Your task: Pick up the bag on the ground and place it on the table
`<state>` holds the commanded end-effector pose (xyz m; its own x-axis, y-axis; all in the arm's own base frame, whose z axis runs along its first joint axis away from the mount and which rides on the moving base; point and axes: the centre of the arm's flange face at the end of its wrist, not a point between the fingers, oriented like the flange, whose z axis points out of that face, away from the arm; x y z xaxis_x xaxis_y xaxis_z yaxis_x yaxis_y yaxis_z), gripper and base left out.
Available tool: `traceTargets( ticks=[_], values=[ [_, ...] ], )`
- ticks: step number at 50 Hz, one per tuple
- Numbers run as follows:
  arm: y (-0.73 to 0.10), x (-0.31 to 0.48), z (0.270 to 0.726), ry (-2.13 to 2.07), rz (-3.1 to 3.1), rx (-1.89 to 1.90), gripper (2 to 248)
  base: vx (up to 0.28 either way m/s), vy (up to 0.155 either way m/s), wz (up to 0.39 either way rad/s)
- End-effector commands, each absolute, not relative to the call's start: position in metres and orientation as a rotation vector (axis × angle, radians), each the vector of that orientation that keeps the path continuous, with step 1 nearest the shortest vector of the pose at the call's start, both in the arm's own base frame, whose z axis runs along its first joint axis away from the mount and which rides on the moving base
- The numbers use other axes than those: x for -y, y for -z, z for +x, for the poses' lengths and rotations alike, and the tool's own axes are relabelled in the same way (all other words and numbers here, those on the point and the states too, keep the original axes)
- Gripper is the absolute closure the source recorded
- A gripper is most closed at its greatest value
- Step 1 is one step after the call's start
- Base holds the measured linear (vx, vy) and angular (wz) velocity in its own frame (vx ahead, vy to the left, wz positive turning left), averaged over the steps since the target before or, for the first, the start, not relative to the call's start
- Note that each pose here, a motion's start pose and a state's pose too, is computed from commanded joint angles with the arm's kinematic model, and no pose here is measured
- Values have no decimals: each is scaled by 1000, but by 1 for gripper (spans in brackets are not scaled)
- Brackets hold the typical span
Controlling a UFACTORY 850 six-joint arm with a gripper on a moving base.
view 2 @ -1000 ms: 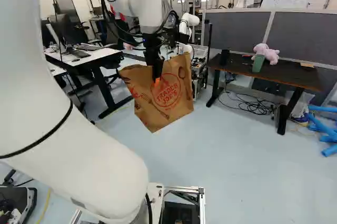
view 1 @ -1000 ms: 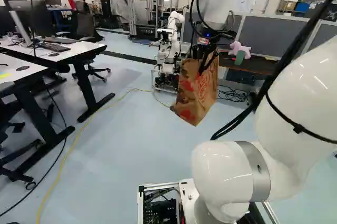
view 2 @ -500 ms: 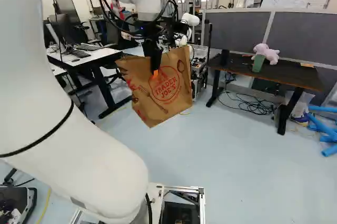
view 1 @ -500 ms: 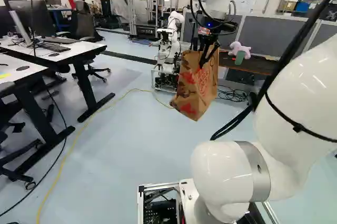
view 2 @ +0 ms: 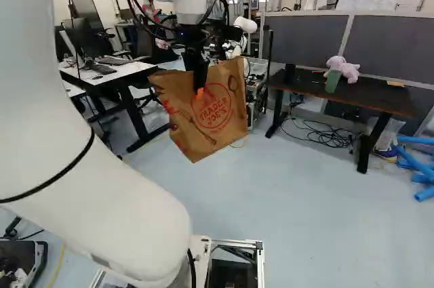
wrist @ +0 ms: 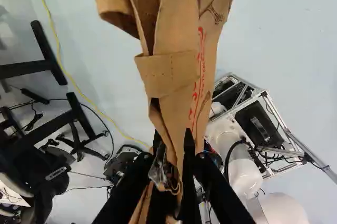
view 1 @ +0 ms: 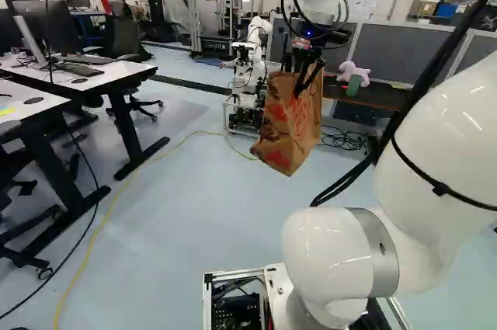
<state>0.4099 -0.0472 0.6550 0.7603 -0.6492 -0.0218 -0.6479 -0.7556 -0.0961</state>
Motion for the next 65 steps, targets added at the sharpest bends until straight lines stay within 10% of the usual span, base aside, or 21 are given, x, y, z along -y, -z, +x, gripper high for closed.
traceTargets(
  ticks=[65],
  values=[
    [-655,47,410,20,-2855,-1055,227,6,-24,-87]
  ],
)
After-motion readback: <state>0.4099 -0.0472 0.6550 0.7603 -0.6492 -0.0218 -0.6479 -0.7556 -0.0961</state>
